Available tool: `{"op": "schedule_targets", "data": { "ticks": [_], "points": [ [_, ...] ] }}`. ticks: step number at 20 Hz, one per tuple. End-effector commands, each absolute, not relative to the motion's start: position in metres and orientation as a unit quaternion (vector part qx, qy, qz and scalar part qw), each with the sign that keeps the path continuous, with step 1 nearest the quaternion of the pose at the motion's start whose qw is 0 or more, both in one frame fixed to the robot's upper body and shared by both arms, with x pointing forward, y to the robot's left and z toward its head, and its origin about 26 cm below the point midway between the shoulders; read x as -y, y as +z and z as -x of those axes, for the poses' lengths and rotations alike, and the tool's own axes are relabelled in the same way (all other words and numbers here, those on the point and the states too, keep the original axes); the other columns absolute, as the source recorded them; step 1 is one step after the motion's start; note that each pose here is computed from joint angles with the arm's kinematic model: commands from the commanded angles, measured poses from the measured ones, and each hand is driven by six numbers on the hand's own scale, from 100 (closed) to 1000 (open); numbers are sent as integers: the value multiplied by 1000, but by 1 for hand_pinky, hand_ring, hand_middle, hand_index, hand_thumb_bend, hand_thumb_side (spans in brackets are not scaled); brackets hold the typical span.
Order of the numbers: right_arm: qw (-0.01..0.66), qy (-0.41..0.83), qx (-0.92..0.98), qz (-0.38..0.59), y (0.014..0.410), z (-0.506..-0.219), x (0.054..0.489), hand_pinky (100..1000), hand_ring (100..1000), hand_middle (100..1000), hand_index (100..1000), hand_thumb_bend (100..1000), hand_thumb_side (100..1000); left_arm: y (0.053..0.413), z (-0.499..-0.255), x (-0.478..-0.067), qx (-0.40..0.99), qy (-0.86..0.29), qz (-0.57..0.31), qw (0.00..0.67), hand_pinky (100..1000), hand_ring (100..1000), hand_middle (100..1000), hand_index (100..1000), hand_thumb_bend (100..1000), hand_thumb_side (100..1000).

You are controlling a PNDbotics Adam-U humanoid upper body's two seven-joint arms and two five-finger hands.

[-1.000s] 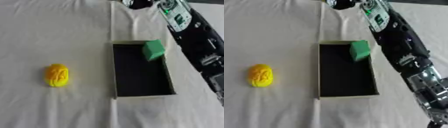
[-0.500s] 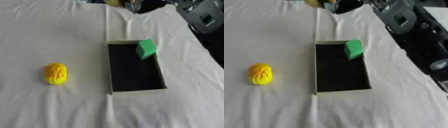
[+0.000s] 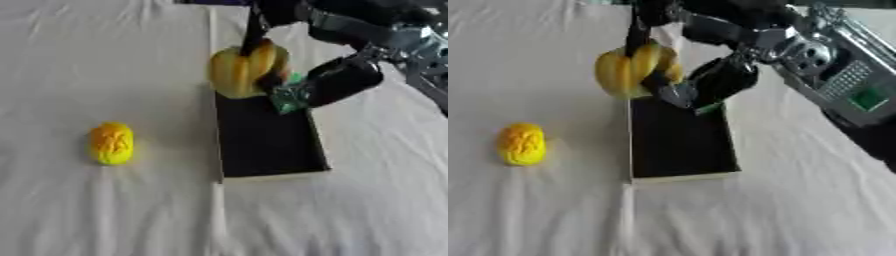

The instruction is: Pick up objects on the table and place them in the box.

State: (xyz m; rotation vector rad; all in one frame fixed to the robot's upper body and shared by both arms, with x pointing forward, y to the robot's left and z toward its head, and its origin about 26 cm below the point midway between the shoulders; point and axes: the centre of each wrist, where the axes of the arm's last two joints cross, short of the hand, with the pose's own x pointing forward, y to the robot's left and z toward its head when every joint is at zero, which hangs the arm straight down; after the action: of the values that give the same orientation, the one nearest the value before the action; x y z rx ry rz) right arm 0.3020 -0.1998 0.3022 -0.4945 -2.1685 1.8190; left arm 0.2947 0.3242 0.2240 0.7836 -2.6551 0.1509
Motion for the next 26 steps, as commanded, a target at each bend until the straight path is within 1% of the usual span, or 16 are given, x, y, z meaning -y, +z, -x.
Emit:
{"op": "schedule_targets", "data": {
  "ticks": [1, 8, 11, 13, 15, 16, 17, 18, 19, 20, 21, 24, 26],
  "points": [
    [128, 635, 737, 190, 301, -298, 205, 797, 689, 418, 636, 100, 121, 232, -291, -325, 943, 47, -281, 171, 799, 741, 683, 853, 100, 278],
    [173, 656, 705, 206, 270, -299, 216, 801, 694, 422, 639, 100, 148, 228, -290, -326, 942, 51, -280, 176, 799, 740, 683, 852, 100, 285],
    [179, 659, 702, 200, 263, -298, 214, 805, 698, 427, 643, 100, 149, 228, -291, -324, 943, 53, -277, 178, 799, 740, 683, 852, 100, 286],
    [177, 665, 698, 197, 259, -298, 213, 814, 715, 447, 657, 100, 145, 227, -291, -324, 943, 54, -276, 179, 799, 739, 683, 852, 100, 287],
    [173, 674, 690, 199, 256, -298, 212, 827, 750, 497, 695, 100, 152, 227, -291, -324, 943, 54, -276, 180, 799, 739, 682, 852, 100, 288],
    [169, 680, 684, 201, 254, -298, 213, 838, 789, 557, 739, 100, 170, 226, -291, -324, 943, 55, -276, 181, 800, 739, 682, 852, 100, 289],
    [162, 691, 674, 205, 252, -298, 213, 846, 811, 593, 769, 100, 183, 226, -291, -324, 942, 56, -275, 181, 800, 739, 682, 852, 100, 290],
    [156, 701, 663, 209, 250, -297, 214, 862, 851, 658, 829, 100, 167, 226, -291, -324, 942, 56, -275, 182, 800, 739, 682, 852, 100, 290],
    [149, 711, 653, 214, 248, -297, 215, 871, 871, 694, 857, 100, 207, 226, -291, -324, 942, 56, -275, 182, 800, 739, 682, 852, 100, 291],
    [143, 718, 645, 220, 247, -297, 216, 889, 905, 747, 897, 100, 211, 226, -291, -324, 942, 57, -275, 182, 800, 739, 682, 853, 100, 291],
    [137, 722, 638, 228, 246, -297, 218, 903, 926, 778, 916, 100, 211, 226, -291, -324, 942, 57, -275, 182, 800, 739, 683, 853, 100, 291],
    [117, 726, 629, 252, 245, -297, 222, 931, 960, 821, 936, 100, 207, 225, -290, -324, 942, 57, -275, 182, 800, 739, 682, 853, 100, 291],
    [110, 723, 628, 267, 244, -297, 225, 936, 969, 830, 942, 100, 200, 225, -291, -324, 942, 58, -275, 182, 801, 739, 683, 853, 100, 291]
  ]
}}
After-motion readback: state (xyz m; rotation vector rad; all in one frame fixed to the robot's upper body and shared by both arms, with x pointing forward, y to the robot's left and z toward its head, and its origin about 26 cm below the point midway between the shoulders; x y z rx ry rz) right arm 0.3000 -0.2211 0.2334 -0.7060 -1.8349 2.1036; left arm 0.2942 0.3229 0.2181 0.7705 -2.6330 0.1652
